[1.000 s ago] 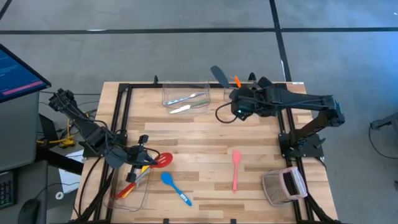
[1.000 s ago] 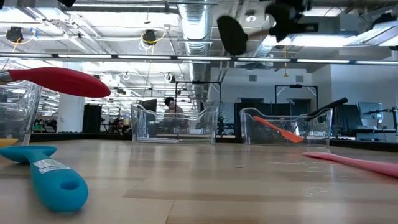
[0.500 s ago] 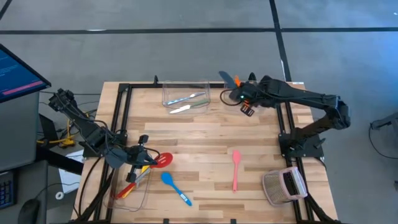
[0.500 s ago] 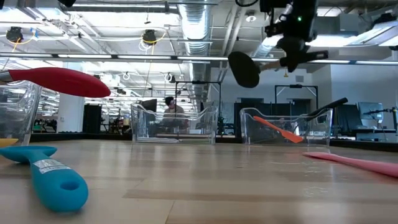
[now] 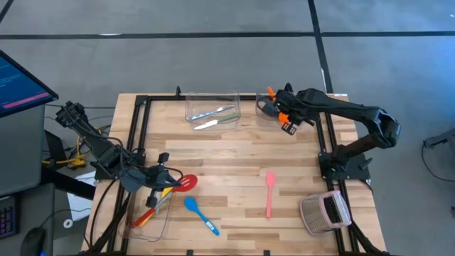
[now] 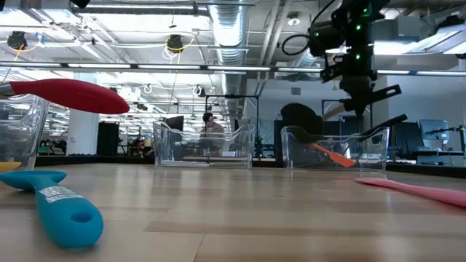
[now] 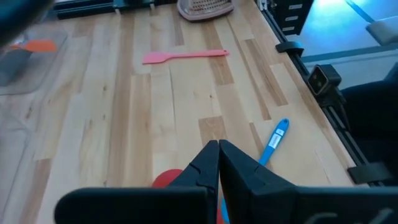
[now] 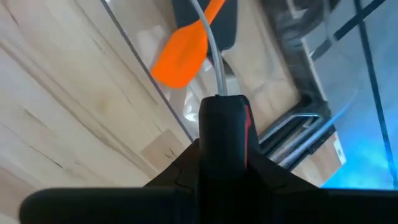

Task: Pick & Place Kitchen Items
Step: Put the black spatula into the top right transparent bin

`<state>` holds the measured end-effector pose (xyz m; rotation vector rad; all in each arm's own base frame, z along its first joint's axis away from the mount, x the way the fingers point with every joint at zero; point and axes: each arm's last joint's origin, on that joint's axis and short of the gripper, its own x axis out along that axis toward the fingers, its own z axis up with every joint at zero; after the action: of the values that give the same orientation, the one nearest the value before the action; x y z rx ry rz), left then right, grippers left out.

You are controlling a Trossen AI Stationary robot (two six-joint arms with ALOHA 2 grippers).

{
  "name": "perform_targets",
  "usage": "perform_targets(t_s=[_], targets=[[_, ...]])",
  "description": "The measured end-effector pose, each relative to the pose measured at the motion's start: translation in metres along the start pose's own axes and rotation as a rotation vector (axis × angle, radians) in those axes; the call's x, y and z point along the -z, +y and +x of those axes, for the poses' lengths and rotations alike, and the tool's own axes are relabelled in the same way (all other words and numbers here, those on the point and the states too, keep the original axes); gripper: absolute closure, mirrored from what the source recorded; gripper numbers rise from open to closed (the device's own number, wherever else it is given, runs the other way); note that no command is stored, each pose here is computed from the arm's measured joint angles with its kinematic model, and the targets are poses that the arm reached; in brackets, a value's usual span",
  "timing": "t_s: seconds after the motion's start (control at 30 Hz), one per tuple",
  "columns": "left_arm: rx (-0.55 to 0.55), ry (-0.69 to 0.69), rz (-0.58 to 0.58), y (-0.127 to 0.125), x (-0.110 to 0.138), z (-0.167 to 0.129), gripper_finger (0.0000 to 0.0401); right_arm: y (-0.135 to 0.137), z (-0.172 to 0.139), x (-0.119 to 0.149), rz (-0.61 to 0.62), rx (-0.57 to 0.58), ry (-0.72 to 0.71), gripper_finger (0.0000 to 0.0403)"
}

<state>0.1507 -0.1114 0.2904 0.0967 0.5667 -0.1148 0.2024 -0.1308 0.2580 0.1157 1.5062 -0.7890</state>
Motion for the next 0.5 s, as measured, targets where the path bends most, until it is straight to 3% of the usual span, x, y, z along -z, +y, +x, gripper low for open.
perform_targets(t_s=[0.5], targets=[[-0.012, -0.009, -0.003, 0.0, -0.001, 0.0, 0.0398, -0.004, 0.04, -0.018, -0.04, -0.009, 0.135, 0.0343]])
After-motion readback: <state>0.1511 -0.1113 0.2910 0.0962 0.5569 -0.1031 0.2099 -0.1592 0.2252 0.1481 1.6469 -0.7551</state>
